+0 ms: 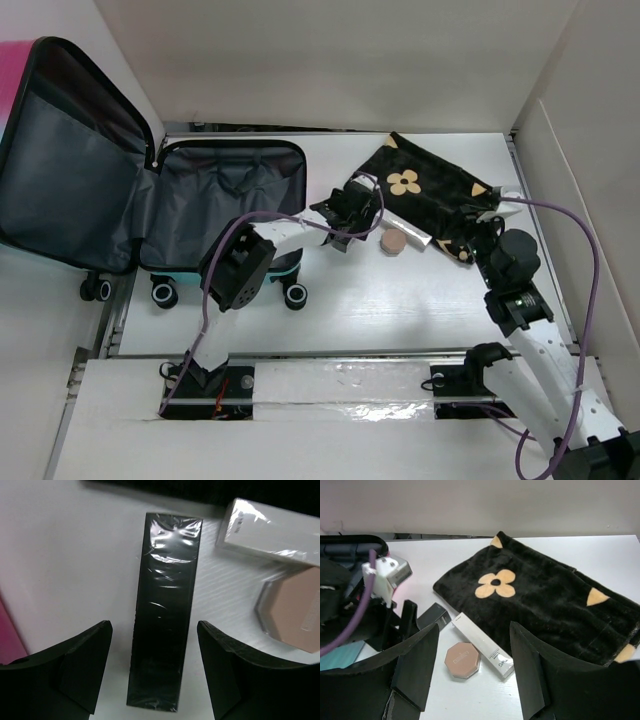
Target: Pack the luggage
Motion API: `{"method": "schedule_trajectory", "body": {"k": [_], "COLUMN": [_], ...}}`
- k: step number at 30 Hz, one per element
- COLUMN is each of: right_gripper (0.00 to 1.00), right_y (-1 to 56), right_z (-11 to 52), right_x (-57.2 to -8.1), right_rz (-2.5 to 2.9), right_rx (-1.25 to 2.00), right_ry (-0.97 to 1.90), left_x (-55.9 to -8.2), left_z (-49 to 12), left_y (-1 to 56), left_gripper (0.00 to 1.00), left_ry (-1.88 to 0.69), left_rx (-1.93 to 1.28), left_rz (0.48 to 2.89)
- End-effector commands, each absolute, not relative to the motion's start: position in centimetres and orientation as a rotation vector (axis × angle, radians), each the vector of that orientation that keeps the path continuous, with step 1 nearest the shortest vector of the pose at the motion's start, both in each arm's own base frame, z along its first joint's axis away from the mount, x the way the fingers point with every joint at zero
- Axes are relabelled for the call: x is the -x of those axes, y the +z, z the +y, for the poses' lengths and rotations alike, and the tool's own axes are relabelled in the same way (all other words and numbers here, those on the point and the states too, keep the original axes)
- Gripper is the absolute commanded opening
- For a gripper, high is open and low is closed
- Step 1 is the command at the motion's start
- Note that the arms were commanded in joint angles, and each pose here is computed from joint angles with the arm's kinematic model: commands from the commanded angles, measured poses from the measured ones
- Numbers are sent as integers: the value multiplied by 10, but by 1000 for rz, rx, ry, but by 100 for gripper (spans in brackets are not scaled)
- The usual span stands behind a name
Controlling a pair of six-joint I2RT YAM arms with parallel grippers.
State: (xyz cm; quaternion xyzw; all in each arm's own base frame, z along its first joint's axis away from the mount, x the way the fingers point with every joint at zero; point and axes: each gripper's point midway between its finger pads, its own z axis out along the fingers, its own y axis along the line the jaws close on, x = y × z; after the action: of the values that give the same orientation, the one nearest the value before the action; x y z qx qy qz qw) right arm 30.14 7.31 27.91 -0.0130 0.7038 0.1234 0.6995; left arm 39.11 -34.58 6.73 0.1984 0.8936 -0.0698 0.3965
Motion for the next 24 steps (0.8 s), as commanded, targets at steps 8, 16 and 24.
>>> {"method": "schedule_trajectory", "body": {"k": [8, 16, 24], "right_gripper": [65, 64, 65], "right_y": [300, 296, 285], "right_z": [69, 75, 99], "right_x": [-300, -303, -311], "right_rz": [1500, 1498, 1541], "right_rx": [22, 35, 140], "right_ry": [263, 293, 377], "left_x": [-396, -373, -357], "left_z": [-346, -307, -164], "left_y": [68, 243, 236], "left_gripper": [2, 0, 20], "left_ry": [-175, -392, -350], "left_rx": [-515, -176, 351], "left_rz": [2252, 1876, 1725]}}
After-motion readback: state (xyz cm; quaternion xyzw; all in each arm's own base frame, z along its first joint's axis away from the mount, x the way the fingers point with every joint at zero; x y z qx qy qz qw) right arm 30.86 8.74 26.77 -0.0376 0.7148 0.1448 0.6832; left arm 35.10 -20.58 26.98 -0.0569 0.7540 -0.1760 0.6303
